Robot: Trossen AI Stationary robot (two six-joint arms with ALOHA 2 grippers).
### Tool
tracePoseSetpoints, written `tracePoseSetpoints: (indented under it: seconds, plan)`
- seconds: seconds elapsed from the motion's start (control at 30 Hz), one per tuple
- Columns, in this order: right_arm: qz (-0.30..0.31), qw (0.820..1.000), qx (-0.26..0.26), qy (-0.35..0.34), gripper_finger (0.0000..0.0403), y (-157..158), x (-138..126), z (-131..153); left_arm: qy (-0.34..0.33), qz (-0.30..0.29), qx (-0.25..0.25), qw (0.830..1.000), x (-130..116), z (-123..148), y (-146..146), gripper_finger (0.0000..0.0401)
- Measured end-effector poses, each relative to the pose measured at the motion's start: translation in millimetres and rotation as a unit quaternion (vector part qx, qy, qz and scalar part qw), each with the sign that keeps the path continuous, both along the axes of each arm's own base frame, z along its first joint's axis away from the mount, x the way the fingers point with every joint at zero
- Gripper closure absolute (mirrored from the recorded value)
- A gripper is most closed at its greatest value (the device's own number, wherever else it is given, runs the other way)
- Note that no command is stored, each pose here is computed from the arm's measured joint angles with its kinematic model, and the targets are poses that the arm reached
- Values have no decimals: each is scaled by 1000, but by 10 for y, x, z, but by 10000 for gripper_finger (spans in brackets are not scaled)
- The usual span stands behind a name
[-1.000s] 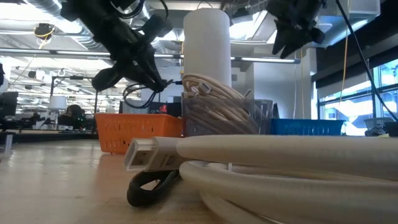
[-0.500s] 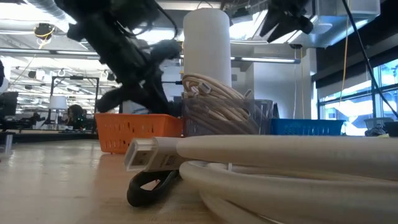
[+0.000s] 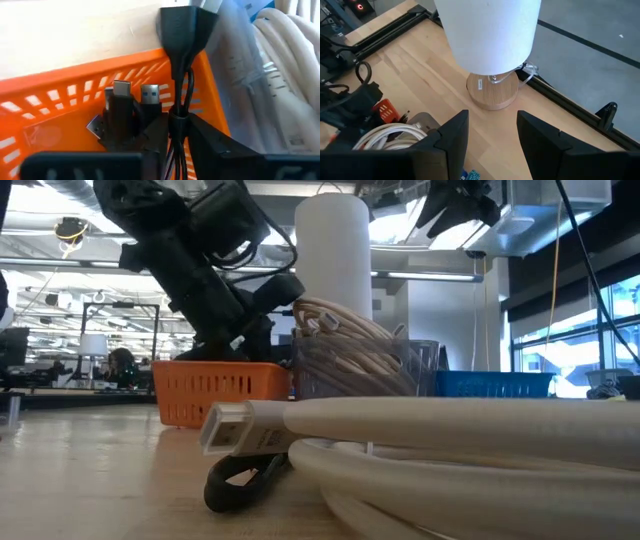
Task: Pick & Place USB Port
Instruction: Put the black charger cable into the orange bin, then put the black and white charger cable into the blue bin
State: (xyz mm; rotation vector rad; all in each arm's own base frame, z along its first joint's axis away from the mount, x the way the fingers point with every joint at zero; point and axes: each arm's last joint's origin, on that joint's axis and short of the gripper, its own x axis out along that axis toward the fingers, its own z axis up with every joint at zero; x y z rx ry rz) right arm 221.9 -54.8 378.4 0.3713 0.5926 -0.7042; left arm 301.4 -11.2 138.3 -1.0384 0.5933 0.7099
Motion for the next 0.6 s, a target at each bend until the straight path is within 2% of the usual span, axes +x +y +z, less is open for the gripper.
tracePoseSetpoints:
  seconds: [0.13, 0.33, 0.47, 0.6]
  plan:
    - [0, 1000, 0, 2, 233, 0, -2, -2, -18, -17, 13, 1000, -12, 108, 1, 300]
    - [0, 1000, 3, 13, 233, 3, -17, -19, -65, -37, 33, 997, -77, 412, 7, 258]
    - [-1, 1000, 6, 20, 233, 6, -27, -30, -109, -39, 30, 993, -181, 682, 11, 241]
    - [-1, 999, 16, 35, 233, 19, -50, -56, -139, -57, 38, 988, -395, 984, -46, 238]
